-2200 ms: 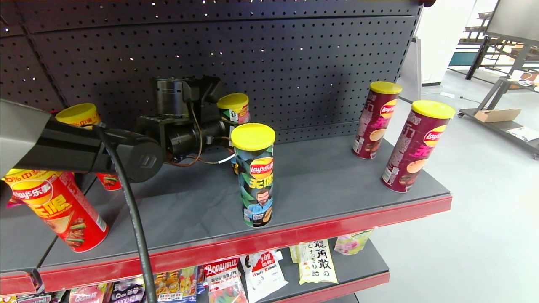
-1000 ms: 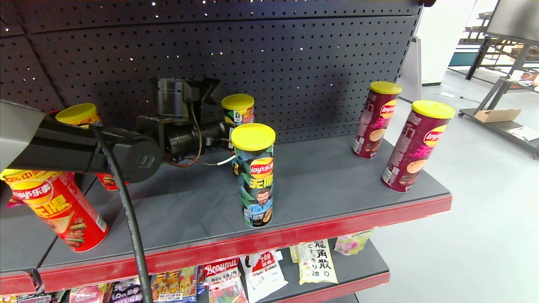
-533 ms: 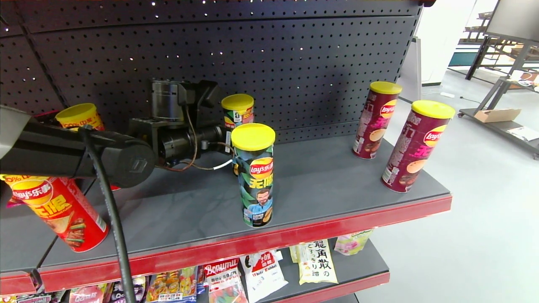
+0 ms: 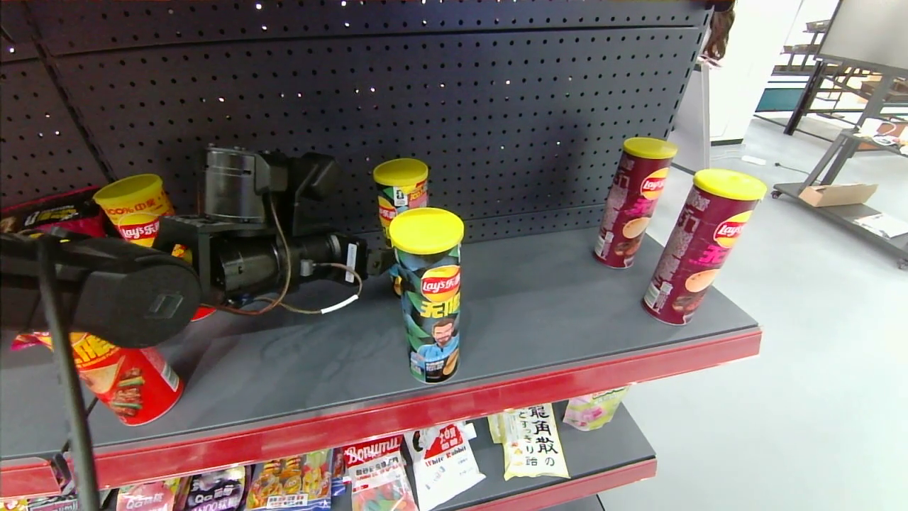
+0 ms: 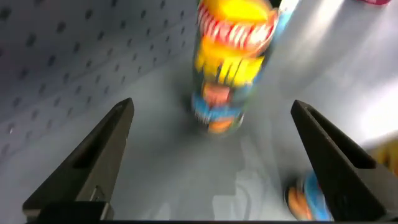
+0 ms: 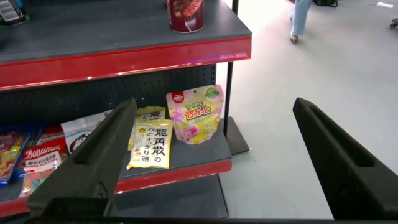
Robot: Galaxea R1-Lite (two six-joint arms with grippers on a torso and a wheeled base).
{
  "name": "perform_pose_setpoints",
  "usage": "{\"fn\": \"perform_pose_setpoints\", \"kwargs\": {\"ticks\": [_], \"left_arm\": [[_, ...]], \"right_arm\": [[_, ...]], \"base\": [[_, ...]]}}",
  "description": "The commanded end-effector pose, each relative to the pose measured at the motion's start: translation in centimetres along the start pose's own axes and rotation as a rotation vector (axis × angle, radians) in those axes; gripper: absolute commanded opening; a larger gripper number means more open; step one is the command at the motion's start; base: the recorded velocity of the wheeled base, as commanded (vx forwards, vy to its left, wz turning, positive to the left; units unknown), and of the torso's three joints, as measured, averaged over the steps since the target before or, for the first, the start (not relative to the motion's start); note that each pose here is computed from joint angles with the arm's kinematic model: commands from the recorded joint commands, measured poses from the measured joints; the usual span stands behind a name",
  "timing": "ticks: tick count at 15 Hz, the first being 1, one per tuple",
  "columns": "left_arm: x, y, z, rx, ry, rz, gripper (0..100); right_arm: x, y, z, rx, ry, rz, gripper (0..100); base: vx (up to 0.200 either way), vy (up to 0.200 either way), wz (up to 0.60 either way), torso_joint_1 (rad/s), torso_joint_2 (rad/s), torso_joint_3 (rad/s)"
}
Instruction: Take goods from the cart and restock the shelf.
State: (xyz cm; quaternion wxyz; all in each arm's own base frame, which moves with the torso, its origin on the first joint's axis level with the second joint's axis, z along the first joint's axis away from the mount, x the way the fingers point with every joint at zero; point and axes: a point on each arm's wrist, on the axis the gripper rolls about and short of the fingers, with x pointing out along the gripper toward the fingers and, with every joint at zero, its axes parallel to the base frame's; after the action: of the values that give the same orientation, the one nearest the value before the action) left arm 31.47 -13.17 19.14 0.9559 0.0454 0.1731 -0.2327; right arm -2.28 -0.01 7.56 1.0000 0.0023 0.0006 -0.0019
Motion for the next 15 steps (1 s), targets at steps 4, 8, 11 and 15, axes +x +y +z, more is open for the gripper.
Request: {"fn": "perform_pose_setpoints", "kwargs": {"ticks": [4, 8, 11, 15], "left_arm": [[-16.7, 0.1, -2.6, 0.022, -0.028, 0.067, 100], [-30.5, -2.5, -10.3, 0.075, -0.083, 0.169, 100], [-33.9, -3.5, -14.4, 0.069, -0.137, 0.292, 100], [-34.0, -3.5, -14.0, 0.085, -0.187, 0.303, 100]], "right_arm": [[0.0, 0.0, 0.0, 0.000, 0.000, 0.001, 100], [0.0, 0.0, 0.0, 0.000, 0.000, 0.001, 100], [0.0, 0.0, 0.0, 0.000, -0.001, 0.001, 100], [0.0, 0.0, 0.0, 0.000, -0.001, 0.001, 100]], "base": [[0.000, 0.000, 0.00, 0.000, 0.00, 0.000], [0.000, 0.000, 0.00, 0.000, 0.00, 0.000], [0.000, 0.000, 0.00, 0.000, 0.00, 0.000], [0.000, 0.000, 0.00, 0.000, 0.00, 0.000]]}}
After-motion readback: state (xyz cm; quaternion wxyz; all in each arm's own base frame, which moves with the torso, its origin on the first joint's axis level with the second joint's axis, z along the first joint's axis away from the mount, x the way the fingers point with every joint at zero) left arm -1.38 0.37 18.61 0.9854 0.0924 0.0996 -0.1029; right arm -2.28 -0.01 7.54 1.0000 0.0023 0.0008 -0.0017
